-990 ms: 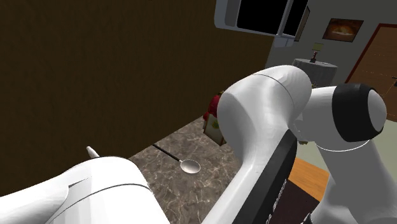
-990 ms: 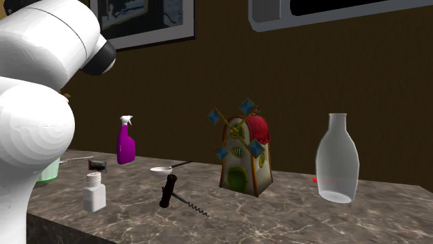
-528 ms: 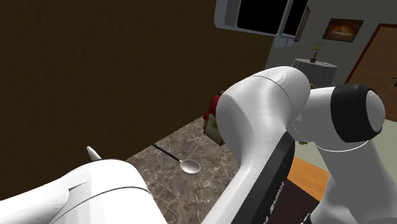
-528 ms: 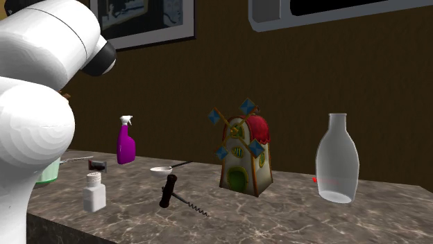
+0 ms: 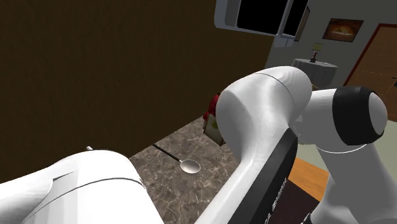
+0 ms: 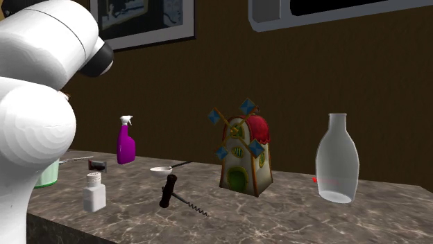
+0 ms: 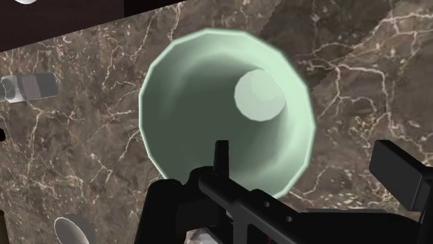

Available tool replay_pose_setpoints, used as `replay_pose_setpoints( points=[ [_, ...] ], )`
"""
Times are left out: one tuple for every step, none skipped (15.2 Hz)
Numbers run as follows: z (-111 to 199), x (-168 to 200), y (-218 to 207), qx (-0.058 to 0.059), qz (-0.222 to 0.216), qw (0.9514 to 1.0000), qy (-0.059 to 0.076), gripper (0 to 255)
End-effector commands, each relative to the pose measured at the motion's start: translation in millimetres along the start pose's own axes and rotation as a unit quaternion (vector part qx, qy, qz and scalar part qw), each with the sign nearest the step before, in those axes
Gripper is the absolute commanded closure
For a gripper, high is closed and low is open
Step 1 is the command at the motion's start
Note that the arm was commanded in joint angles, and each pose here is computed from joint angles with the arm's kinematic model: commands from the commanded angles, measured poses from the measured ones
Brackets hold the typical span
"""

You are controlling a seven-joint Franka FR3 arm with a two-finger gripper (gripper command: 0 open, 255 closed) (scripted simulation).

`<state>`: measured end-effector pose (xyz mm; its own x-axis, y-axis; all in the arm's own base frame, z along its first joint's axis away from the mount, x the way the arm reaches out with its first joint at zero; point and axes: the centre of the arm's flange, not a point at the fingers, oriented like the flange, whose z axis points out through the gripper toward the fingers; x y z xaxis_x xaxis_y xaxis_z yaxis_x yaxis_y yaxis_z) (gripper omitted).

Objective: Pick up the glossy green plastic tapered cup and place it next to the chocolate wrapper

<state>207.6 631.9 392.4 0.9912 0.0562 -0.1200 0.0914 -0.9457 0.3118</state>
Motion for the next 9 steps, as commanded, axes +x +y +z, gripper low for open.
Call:
replay_pose_setpoints(
  points=[
    [-23,0,1,0.0,0.0,1.0,0.0,0],
    [-33,0,1,0.0,0.0,1.0,0.0,0],
    [-33,0,1,0.0,0.0,1.0,0.0,0],
    [-33,0,1,0.0,0.0,1.0,0.0,0],
    [-33,0,1,0.0,0.0,1.0,0.0,0],
    [-33,0,1,0.0,0.0,1.0,0.0,0],
    [-33,0,1,0.0,0.0,1.0,0.0,0],
    [-33,0,1,0.0,0.0,1.0,0.0,0],
    [-33,0,1,0.0,0.0,1.0,0.0,0]
  ],
)
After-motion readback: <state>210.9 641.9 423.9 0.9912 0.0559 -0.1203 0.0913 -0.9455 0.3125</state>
